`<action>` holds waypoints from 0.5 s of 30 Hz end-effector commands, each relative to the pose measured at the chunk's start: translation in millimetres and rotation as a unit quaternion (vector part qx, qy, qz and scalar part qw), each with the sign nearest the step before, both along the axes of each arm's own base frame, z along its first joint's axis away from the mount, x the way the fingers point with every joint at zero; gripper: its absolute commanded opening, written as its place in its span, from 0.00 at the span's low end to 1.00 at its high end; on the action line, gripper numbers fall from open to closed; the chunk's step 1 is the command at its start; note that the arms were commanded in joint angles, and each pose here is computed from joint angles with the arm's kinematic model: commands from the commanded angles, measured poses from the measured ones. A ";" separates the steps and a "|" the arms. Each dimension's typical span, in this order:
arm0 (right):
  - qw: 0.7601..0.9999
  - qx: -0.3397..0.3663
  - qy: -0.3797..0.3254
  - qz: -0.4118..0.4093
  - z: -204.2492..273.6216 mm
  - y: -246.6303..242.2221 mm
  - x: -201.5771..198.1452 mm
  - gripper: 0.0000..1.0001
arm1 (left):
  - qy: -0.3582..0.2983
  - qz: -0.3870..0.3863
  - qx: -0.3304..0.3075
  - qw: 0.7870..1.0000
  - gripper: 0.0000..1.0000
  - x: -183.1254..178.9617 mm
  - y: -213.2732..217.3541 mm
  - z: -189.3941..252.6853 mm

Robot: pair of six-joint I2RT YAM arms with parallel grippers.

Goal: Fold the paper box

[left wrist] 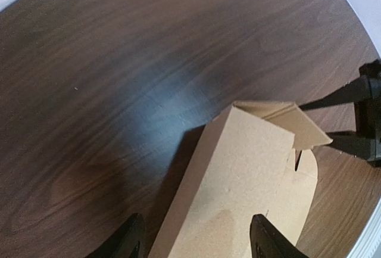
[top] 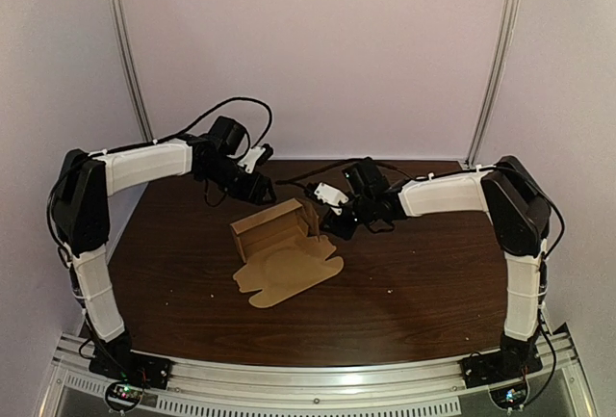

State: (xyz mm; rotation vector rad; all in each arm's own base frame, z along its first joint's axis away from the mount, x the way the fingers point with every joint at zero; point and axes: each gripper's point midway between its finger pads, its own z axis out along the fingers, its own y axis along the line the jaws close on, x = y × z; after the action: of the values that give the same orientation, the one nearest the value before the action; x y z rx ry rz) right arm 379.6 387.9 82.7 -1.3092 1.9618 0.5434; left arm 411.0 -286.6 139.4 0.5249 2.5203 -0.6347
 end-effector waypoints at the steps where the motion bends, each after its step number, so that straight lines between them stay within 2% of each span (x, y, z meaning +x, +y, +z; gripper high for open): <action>1: 1.000 0.010 -0.005 0.006 14.7 -0.8 6.5 0.30 | 0.046 -0.060 -0.022 0.997 0.62 -20.2 -11.3 -12.3; 6: 0.999 0.015 -0.004 0.028 17.9 -0.3 9.8 0.34 | 0.060 -0.067 -0.033 0.995 0.62 -24.5 -15.2 -20.9; 15: 0.995 0.022 0.043 0.088 9.3 20.3 13.7 0.41 | 0.087 -0.081 -0.050 0.992 0.52 -29.8 -22.9 -36.8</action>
State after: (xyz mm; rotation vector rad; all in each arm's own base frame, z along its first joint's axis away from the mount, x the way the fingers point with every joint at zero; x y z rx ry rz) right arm 402.8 401.8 114.5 -1.3758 1.8592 0.6366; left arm 383.7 -304.7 117.3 0.6461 2.5954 -0.8392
